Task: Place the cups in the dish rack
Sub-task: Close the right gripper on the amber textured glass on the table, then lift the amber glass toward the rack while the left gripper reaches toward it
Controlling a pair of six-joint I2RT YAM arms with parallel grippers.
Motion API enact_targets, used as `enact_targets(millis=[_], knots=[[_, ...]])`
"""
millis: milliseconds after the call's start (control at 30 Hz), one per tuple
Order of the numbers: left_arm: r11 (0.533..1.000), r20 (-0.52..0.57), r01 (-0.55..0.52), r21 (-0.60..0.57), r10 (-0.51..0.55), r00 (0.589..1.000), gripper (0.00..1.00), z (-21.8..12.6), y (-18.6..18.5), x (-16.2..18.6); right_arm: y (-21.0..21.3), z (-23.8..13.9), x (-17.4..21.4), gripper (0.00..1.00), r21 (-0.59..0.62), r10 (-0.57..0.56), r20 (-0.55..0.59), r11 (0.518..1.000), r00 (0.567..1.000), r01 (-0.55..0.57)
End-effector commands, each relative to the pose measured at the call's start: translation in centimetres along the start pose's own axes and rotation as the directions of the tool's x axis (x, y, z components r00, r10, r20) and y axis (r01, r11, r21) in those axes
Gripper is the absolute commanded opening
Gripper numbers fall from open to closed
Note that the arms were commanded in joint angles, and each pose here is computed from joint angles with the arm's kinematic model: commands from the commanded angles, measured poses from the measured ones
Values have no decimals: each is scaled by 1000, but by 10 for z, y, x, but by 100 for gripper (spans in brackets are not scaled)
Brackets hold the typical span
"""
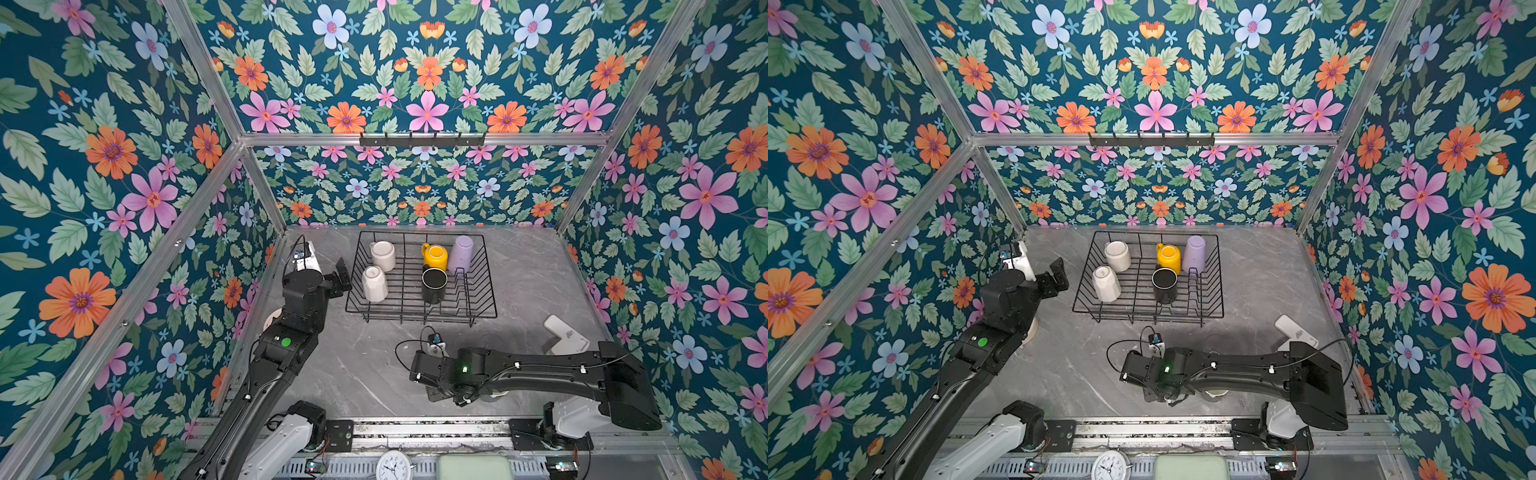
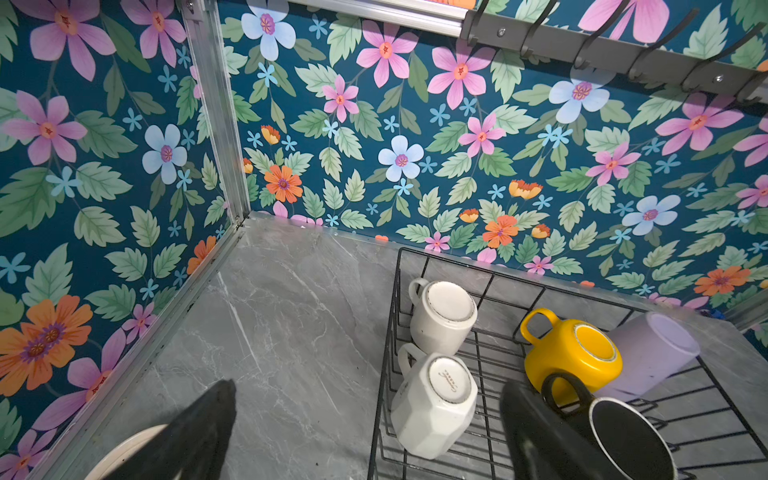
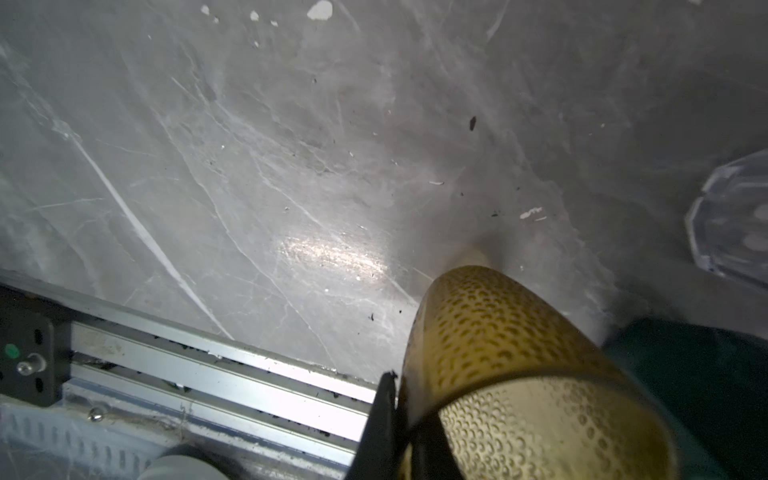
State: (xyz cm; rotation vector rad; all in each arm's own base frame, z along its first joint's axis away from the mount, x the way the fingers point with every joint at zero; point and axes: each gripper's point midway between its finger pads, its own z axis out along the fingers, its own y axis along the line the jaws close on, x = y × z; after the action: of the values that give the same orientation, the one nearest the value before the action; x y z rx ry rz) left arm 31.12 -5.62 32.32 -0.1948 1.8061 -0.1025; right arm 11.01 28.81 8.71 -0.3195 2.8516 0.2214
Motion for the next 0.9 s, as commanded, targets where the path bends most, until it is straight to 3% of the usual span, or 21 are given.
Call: enact_targets(millis=[0, 133, 267, 333, 467, 667, 867], knots=[[999, 30, 45, 18, -46, 999, 100, 0, -3, -7, -12, -11, -11, 0, 20, -16, 39, 1000, 999, 15], [995, 32, 53, 87, -56, 998, 100, 1, -13, -1, -15, -32, -30, 0, -72, 12, 107, 997, 994, -4], [946, 34, 38, 322, -52, 998, 100, -8, -51, 3, -18, -59, -57, 0, -260, 101, 191, 964, 976, -48], [892, 44, 18, 452, -43, 998, 100, -19, -72, 4, -19, -77, -68, 0, -363, 143, 232, 930, 962, -50], [734, 81, -28, 678, -37, 996, 100, -49, -107, 9, -29, -113, -86, 0, -544, 240, 276, 838, 931, -55], [522, 58, -54, 851, 9, 998, 100, -77, -139, 25, -38, -150, -108, 0, -722, 338, 276, 691, 900, -38], [308, -60, 35, 951, 70, 996, 99, -95, -165, 43, -39, -166, -134, 0, -825, 396, 263, 565, 880, -8]])
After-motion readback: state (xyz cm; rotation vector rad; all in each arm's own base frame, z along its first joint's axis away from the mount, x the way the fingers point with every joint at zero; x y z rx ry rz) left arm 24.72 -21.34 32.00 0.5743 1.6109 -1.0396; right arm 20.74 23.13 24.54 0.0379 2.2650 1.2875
